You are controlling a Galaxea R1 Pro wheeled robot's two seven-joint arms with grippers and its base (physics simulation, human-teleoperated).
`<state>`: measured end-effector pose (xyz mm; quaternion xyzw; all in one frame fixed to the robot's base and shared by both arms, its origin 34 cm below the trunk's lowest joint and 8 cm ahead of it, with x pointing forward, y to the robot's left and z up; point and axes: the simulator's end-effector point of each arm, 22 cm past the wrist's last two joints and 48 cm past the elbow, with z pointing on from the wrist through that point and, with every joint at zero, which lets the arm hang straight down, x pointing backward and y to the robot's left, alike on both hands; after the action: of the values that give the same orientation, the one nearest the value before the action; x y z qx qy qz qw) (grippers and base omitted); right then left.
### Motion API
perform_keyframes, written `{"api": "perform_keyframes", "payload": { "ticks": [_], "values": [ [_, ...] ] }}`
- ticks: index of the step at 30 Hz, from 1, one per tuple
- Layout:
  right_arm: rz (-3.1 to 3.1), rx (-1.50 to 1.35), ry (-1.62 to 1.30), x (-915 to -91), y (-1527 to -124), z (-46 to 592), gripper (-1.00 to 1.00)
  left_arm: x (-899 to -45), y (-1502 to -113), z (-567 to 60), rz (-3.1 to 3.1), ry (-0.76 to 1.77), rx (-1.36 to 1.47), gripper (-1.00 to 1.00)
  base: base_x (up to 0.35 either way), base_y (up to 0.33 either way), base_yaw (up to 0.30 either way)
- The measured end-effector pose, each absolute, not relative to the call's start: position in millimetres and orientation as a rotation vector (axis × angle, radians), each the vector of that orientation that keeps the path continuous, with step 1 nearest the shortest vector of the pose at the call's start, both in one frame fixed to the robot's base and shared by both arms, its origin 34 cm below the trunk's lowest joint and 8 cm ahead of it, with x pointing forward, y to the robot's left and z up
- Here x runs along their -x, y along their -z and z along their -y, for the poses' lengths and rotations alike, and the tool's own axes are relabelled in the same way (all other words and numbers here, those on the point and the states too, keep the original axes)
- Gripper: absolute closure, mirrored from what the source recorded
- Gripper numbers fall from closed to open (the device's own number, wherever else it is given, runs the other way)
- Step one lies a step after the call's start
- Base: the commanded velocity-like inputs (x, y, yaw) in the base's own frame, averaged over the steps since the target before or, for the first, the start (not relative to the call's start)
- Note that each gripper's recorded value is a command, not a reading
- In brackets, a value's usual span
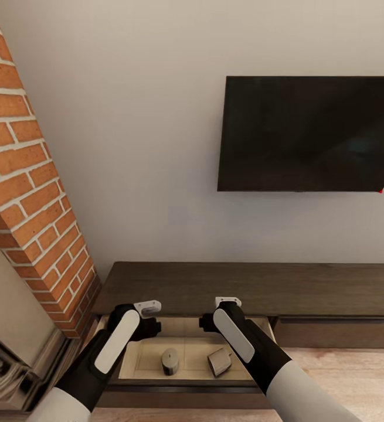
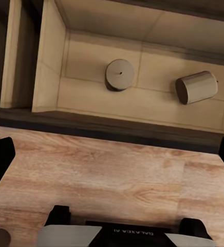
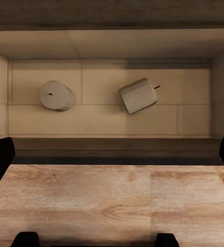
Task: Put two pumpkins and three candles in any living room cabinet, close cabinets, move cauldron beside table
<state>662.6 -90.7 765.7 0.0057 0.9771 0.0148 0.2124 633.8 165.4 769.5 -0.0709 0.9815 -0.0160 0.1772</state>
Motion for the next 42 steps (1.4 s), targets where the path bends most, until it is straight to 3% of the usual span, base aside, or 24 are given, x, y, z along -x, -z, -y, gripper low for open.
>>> {"api": "perform_keyframes", "payload": {
  "ticks": [5, 16, 23, 30, 42],
  "values": [
    [-2.713, -0.015, -0.041, -662.8, -765.8, 90.8, -1.00, -632.7, -769.1, -161.5, -2.781, 0.049, 0.193, -1.00, 0.000, -0.036, 0.060],
    [-2.719, -0.012, -0.037, -661.8, -762.6, 91.0, -1.00, -631.3, -766.0, -159.6, -2.789, 0.046, 0.189, -1.00, -0.004, -0.281, 0.252],
    [-2.724, -0.012, -0.035, -661.3, -759.8, 91.4, -1.00, -631.0, -763.7, -159.6, -2.793, 0.044, 0.189, -1.00, -0.202, -0.214, 0.267],
    [-2.729, -0.011, -0.035, -660.6, -757.8, 91.0, -1.00, -630.5, -761.8, -159.3, -2.797, 0.046, 0.189, -1.00, -0.273, -0.075, 0.267],
    [-2.735, -0.010, -0.035, -659.5, -754.7, 90.7, -1.00, -629.7, -759.2, -159.1, -2.802, 0.046, 0.189, -1.00, -0.027, -0.004, 0.267]
  ]
}}
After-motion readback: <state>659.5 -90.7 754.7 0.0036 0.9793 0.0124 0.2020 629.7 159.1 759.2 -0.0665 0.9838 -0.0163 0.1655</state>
